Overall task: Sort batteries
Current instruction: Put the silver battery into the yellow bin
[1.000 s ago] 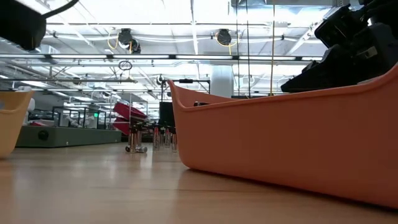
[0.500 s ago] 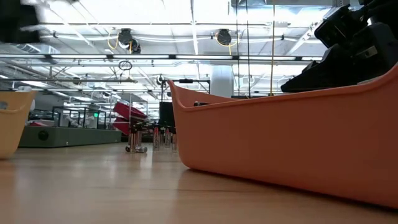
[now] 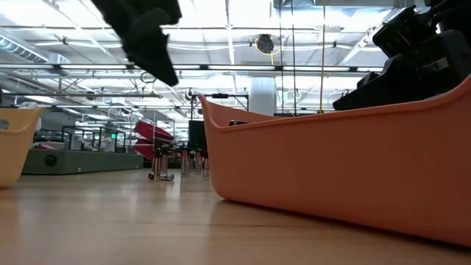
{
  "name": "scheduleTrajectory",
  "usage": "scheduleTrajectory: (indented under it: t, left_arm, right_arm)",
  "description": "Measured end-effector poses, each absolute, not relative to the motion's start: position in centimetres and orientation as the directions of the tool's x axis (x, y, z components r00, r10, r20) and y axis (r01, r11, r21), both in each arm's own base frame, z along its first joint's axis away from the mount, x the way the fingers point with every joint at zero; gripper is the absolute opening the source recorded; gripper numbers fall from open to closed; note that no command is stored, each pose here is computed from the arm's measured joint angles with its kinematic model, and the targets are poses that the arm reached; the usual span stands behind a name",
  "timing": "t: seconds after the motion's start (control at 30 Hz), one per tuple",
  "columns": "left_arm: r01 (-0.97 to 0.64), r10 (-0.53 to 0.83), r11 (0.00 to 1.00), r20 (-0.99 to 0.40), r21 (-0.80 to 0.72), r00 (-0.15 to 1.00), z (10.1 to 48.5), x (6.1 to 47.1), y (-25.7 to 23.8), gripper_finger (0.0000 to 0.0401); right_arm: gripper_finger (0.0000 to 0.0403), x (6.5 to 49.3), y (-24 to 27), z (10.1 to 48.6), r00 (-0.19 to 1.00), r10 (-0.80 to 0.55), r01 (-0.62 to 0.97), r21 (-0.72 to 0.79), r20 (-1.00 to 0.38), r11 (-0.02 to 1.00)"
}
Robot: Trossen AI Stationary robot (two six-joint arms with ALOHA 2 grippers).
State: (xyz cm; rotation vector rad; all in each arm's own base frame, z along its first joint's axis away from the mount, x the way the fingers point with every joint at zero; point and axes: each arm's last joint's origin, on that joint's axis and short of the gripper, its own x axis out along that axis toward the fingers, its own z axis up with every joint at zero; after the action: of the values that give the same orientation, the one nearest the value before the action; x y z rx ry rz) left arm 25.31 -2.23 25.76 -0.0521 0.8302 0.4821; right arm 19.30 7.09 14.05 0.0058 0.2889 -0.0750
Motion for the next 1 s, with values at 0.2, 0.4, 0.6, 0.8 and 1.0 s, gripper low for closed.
scheduleTrajectory:
  t: [0.2, 0.4, 0.6, 0.8, 1.0]
  left_arm:
    - [-0.349, 0.276, 0.936, -0.703, 0.042, 0.656, 25.9, 27.1, 2.2, 0.0139]
    - [-0.291, 0.163, 0.954, -0.676, -0.079, 0.718, 24.5, 29.4, 5.2, 0.0139]
    - [-0.237, 0.082, 0.966, -0.737, -0.108, 0.671, 22.4, 32.0, 6.4, 0.0139]
    - [-0.193, 0.057, 0.979, -0.819, -0.067, 0.572, 21.5, 34.7, 7.0, 0.0139]
    - [-0.146, 0.047, 0.989, -0.853, -0.035, 0.521, 20.5, 36.3, 7.3, 0.0139]
  right_arm:
    - [0.0109, 19.2, 7.0, 13.7, 0.946, -0.077, 0.074, -0.022, -0.314, 0.997]
    - [0.0109, 19.2, 7.0, 13.7, 0.944, -0.082, 0.077, -0.029, -0.320, 0.997]
    - [0.0109, 19.2, 7.0, 13.6, 0.943, -0.084, 0.072, -0.051, -0.323, 0.996]
    - [0.0109, 19.2, 7.0, 13.6, 0.942, -0.085, 0.069, -0.061, -0.324, 0.996]
    - [0.0109, 19.1, 7.0, 13.6, 0.942, -0.085, 0.070, -0.059, -0.326, 0.996]
